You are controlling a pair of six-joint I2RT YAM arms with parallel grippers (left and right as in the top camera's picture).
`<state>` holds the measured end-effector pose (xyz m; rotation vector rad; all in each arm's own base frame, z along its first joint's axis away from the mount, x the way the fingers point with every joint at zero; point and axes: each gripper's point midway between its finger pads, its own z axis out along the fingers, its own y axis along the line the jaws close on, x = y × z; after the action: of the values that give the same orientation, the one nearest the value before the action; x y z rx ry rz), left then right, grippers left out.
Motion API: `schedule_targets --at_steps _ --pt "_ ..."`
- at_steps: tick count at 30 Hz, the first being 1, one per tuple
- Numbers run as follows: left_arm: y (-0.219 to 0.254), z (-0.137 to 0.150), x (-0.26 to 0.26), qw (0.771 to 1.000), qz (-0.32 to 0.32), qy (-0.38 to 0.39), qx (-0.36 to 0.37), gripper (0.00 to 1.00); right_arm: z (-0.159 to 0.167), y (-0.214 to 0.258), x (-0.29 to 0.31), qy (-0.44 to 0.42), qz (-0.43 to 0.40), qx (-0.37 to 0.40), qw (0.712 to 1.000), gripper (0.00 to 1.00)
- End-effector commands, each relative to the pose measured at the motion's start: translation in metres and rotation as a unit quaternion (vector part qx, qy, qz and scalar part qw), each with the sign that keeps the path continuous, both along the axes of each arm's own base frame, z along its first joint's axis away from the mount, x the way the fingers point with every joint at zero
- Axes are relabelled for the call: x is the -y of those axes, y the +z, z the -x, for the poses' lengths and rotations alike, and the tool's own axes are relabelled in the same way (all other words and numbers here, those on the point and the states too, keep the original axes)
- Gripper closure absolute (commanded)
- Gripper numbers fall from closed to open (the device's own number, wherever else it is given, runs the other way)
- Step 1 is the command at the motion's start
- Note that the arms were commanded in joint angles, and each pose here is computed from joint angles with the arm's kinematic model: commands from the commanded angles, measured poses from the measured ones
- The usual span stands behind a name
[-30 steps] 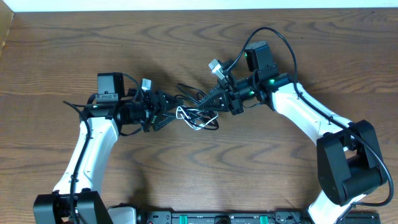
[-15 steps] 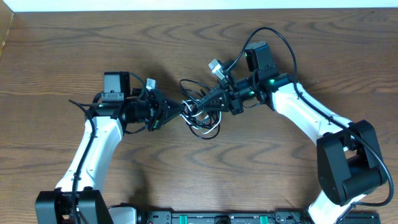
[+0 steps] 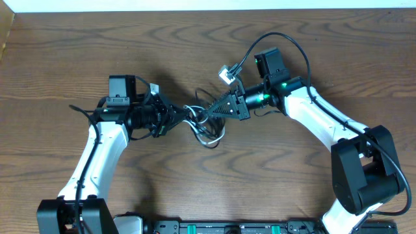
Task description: Untangle cables
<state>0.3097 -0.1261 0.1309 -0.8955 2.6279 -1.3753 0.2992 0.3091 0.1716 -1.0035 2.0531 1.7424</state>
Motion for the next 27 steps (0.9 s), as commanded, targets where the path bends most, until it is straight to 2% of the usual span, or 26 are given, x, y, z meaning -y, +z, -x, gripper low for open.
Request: schedule_targets --at_steps 1,6,11,17,22,27 --pt "-0.015 0.003 -0.014 0.997 -0.046 0.043 -0.038 0.93 -0.008 -0.019 0.006 -0.045 0.072 -0.006 0.996 0.91" --pt "-0.016 0.008 -0.049 0.982 -0.149 0.105 -0.046 0.93 -0.004 -0.029 0.011 -0.053 0.102 -0.026 0.993 0.86" --pt "0.008 0.016 -0.081 0.960 -0.247 0.134 -0.016 0.93 0.001 -0.027 0.007 -0.046 0.102 -0.024 0.993 0.86" --pt "0.039 0.023 -0.096 0.934 -0.337 0.117 0.006 0.93 0.008 -0.020 -0.002 -0.048 0.119 0.001 0.992 0.89" --pt "0.049 0.025 -0.105 0.899 -0.427 0.100 -0.002 0.93 0.004 -0.018 0.000 -0.065 0.137 0.019 0.988 0.93" --pt "0.023 0.023 -0.081 0.895 -0.444 0.042 -0.025 0.93 -0.002 -0.027 0.012 -0.085 0.163 0.010 0.983 0.93"
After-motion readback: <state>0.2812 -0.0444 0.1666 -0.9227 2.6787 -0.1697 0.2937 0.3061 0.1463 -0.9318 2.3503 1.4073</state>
